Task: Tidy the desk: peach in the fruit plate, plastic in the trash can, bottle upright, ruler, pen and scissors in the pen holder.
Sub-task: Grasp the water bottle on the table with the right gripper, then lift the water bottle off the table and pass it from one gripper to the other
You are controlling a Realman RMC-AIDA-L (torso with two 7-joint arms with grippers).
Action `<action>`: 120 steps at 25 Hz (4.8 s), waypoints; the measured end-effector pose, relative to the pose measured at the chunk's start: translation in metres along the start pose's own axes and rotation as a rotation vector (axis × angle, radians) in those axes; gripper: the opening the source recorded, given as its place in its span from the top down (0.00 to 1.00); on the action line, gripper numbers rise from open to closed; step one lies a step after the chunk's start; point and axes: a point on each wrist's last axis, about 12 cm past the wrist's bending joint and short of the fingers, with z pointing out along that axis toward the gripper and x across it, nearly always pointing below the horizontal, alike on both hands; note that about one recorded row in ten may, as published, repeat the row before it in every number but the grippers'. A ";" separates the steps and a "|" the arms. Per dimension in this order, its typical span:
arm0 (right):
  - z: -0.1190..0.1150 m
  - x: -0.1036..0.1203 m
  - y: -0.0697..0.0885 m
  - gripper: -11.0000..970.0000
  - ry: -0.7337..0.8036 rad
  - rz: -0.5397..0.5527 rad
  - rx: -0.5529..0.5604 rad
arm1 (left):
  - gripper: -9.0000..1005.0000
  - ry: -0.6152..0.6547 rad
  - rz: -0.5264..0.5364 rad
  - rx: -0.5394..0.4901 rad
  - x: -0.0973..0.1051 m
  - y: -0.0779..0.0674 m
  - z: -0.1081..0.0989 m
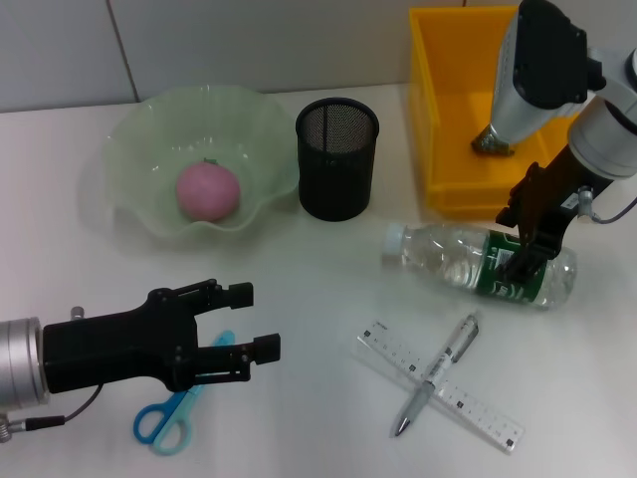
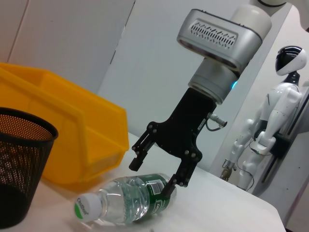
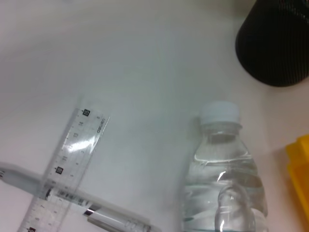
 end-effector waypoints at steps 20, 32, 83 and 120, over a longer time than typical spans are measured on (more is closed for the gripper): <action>0.015 -0.001 0.001 0.18 0.019 -0.015 0.022 | 0.13 0.006 0.010 0.021 -0.003 -0.001 0.000; 0.030 0.003 0.001 0.18 0.027 -0.016 0.019 | 0.13 0.000 0.009 0.024 -0.003 -0.001 -0.001; 0.042 0.011 0.006 0.19 -0.007 -0.030 0.035 | 0.13 -0.007 -0.013 0.029 -0.002 -0.003 -0.002; -0.020 0.028 0.018 0.21 -0.483 -0.020 -0.023 | 0.13 -0.080 -0.016 -0.015 -0.008 0.001 -0.005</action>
